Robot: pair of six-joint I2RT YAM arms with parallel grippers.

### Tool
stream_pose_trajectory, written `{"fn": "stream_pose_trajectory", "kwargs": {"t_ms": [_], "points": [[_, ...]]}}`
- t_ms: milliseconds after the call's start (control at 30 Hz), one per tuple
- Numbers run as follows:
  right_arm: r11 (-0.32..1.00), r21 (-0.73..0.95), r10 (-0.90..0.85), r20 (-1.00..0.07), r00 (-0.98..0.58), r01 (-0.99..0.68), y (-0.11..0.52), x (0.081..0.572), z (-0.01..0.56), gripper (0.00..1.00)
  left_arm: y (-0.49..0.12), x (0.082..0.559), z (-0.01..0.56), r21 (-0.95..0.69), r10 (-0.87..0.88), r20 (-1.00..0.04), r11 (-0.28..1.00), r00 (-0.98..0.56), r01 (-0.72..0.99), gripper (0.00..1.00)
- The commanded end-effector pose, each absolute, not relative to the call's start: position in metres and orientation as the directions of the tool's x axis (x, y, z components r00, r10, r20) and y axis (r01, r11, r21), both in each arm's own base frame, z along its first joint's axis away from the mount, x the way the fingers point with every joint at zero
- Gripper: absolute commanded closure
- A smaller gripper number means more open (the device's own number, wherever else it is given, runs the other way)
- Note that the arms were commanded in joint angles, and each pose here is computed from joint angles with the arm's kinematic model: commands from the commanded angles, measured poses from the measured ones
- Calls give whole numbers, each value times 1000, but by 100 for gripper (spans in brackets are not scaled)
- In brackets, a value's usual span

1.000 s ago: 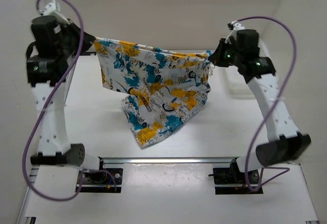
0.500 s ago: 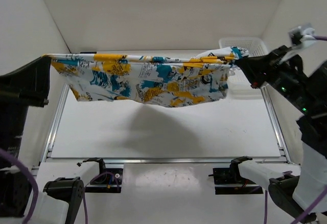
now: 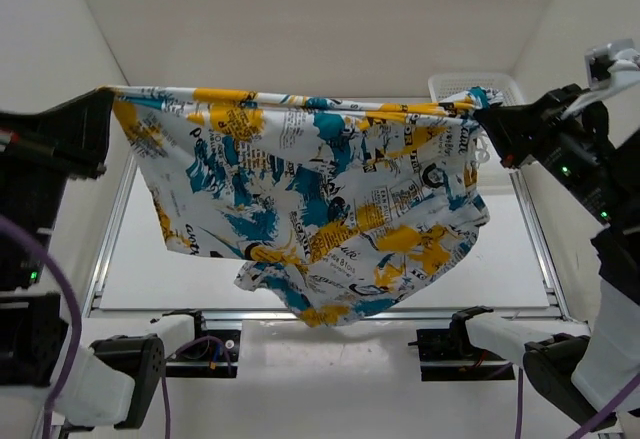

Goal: Fold and stack the shorts
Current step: Fold the shorts

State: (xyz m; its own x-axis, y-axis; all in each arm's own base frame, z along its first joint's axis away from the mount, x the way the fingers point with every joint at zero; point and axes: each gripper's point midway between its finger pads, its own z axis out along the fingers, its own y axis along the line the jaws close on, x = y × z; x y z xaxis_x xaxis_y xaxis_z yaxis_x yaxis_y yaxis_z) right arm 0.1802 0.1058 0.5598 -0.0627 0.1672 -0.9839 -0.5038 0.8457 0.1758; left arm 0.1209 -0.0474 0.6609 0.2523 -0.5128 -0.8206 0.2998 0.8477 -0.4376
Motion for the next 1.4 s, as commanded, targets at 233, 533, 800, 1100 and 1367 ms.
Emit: {"fn": "stream_pose_trajectory", "kwargs": {"t_ms": [233, 533, 800, 1100, 1367], "points": [[997, 42, 19, -938, -346, -58, 62, 322, 428, 100, 1, 314, 589, -442, -439, -894, 897, 94, -20, 90], [977, 128, -8, -781, -624, -172, 129, 456, 268, 100, 30, 506, 420, -402, -447, -854, 892, -266, -208, 90], [946, 240, 19, -707, -707, -215, 177, 559, 191, 100, 66, 557, 357, -429, -519, -797, 846, -309, -316, 90], [929, 296, 32, -662, -749, -222, 183, 556, 170, 100, 49, 531, 331, -408, -516, -757, 853, -401, -326, 90], [928, 303, 25, -632, -775, -217, 175, 513, 176, 100, -19, 452, 356, -406, -460, -765, 888, -451, -216, 90]]}}
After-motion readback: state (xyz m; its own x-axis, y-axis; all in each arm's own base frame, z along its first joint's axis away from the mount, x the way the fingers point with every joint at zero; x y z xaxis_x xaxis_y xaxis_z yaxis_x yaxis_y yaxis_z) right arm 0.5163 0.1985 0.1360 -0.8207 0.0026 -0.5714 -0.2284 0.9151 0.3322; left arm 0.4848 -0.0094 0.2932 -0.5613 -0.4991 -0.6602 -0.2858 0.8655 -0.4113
